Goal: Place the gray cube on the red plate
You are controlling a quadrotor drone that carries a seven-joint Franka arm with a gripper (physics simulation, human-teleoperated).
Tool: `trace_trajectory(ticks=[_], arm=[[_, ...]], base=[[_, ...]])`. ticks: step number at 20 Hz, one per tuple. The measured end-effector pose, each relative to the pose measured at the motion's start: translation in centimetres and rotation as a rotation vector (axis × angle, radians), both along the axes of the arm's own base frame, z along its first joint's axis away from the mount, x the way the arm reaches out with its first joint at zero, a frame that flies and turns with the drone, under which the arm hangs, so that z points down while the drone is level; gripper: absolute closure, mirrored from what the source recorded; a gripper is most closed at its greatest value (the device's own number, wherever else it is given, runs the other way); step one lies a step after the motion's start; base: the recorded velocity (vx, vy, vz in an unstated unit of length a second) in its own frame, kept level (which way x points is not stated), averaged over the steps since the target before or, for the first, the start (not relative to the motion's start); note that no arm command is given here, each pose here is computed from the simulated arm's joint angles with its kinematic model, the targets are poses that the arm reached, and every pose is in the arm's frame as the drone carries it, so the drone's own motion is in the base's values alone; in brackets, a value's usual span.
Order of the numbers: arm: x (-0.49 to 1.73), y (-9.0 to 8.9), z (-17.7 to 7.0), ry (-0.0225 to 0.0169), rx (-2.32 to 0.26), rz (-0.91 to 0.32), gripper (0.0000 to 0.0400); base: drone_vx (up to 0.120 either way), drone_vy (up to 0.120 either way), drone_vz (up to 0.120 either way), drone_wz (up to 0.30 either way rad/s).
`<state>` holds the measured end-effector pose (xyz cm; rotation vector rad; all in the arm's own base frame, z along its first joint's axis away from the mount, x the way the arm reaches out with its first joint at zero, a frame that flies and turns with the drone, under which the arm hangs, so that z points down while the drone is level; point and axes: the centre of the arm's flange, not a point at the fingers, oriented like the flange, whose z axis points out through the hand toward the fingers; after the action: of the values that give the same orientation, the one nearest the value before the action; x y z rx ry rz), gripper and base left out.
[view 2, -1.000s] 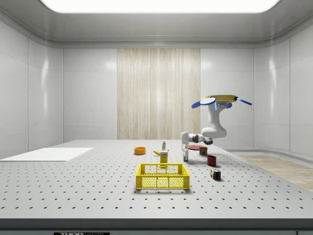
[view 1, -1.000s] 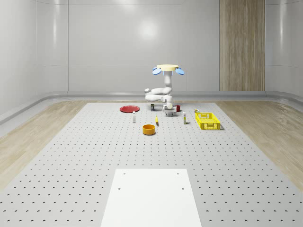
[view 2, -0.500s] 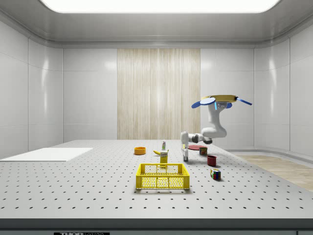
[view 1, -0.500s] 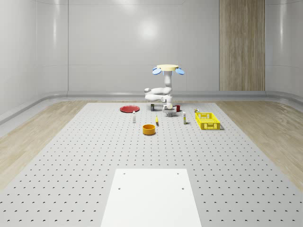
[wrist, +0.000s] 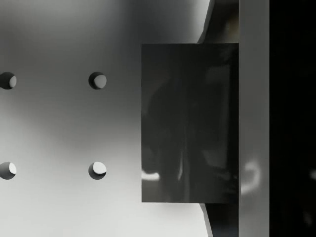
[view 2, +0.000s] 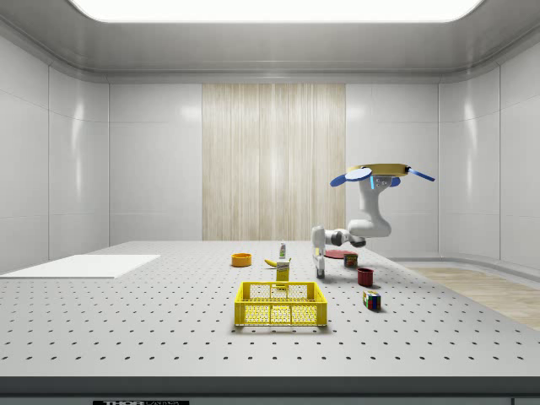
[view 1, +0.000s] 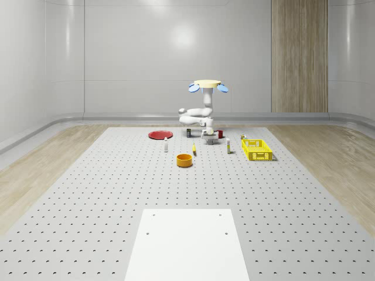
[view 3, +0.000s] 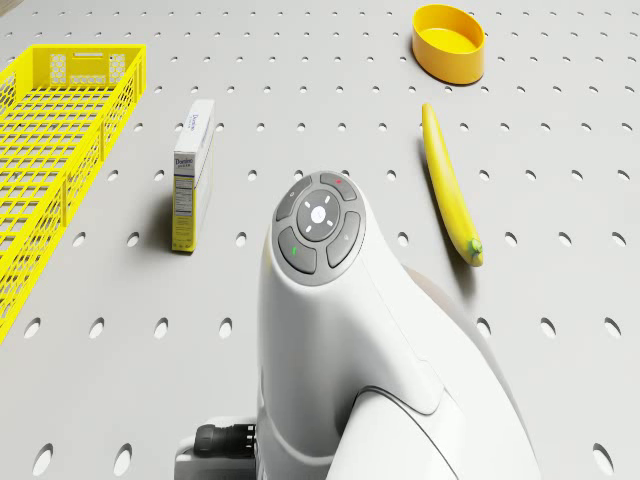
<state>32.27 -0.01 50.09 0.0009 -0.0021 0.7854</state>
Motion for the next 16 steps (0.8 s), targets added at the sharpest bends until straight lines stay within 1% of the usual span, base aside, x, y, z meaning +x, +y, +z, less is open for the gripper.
trace_trajectory(ticks=[2, 4, 9, 16], arm=[[0.00, 0.0, -0.7, 0.0000, 0.000, 0.000, 0.0149], [0.00, 0.0, -1.5, 0.0001, 0.000, 0.000, 0.0149], [0.00, 0.0, -2.9, 0.0002, 0.000, 0.000, 0.0150], [0.00, 0.0, -3.5, 0.0002, 0.000, 0.000, 0.0150]], base=[[0.000, 0.000, 0.020, 0.000], [0.000, 0.000, 0.120, 0.000], [0.000, -0.120, 0.120, 0.000], [0.000, -0.120, 0.120, 0.000]])
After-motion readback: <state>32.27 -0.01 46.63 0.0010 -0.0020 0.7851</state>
